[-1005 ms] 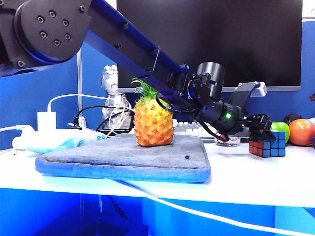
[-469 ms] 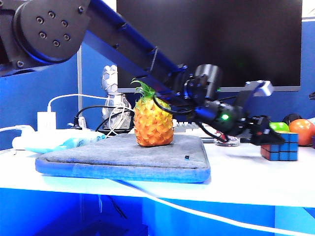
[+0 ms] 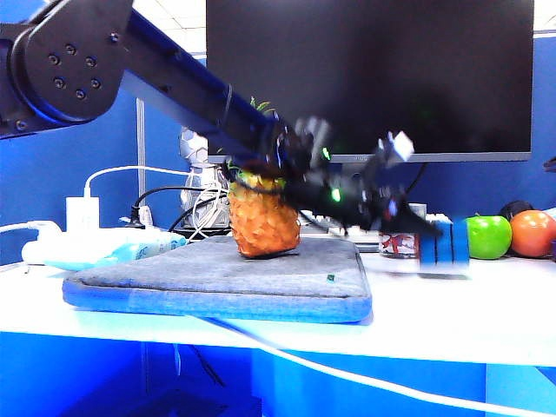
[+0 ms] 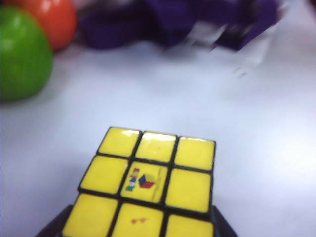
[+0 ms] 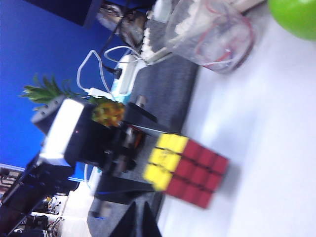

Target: Rotate the Rubik's Cube so that its red face is facing towards you.

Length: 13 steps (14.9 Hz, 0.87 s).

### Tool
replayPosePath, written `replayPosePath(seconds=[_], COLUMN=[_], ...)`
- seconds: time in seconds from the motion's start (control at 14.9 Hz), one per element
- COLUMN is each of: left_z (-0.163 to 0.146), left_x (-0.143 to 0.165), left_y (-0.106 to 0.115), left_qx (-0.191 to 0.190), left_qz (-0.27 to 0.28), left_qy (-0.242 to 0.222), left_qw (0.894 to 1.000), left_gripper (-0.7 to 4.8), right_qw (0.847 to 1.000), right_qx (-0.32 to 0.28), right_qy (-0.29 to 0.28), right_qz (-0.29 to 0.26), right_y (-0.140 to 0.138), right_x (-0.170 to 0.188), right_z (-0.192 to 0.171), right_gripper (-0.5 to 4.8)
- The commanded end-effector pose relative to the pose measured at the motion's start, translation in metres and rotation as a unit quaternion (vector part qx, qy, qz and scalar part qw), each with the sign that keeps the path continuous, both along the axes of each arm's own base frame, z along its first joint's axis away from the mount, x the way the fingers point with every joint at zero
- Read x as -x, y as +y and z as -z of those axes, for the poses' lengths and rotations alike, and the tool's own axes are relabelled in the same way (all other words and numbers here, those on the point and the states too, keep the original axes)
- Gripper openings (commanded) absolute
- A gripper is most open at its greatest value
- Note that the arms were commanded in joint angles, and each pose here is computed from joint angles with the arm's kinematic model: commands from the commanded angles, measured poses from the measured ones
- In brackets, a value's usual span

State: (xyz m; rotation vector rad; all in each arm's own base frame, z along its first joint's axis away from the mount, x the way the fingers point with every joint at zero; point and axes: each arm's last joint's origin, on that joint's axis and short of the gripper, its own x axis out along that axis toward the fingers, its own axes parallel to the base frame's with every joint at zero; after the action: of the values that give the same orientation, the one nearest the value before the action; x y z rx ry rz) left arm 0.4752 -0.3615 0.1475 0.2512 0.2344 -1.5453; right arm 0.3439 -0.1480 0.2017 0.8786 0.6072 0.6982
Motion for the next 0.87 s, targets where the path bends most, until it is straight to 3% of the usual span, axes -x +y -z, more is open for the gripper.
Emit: replayPosePath(seconds=[0.07,0.47,0.67,0.74,0.87], left_z=[-0.028,-0.027,-0.023,-0.005,0.028], left_x=[0.002,0.015,0.015,0.011,0.015], left_y=[-0.002,-0.011,-0.011,-0.014,-0.020], left_qx=[0.055,0.090,0.092,0.055,-0.053], left_qz=[0.070,0.170,0.179,0.115,0.025], left_qy=[-0.020,0.008,0.009,-0.013,-0.048], left_qw=[0.996,0.981,0.980,0.992,0.997], left_gripper=[0.43,0.21,0.21,0.18,0.15], right_qw=[0.999,0.997,0.996,0.996,0.996], right_qx=[-0.010,-0.031,-0.038,-0.037,-0.036], right_qy=[-0.023,-0.035,-0.040,-0.041,-0.042], right_qz=[-0.023,-0.054,-0.067,-0.067,-0.067], right_y=[0.001,0.004,0.007,0.007,0.007], right_x=[0.000,0.000,-0.001,-0.001,-0.001], right_z=[-0.005,-0.006,-0.007,-0.007,-0.007], right_gripper=[0.23,0.23,0.23,0.23,0.23])
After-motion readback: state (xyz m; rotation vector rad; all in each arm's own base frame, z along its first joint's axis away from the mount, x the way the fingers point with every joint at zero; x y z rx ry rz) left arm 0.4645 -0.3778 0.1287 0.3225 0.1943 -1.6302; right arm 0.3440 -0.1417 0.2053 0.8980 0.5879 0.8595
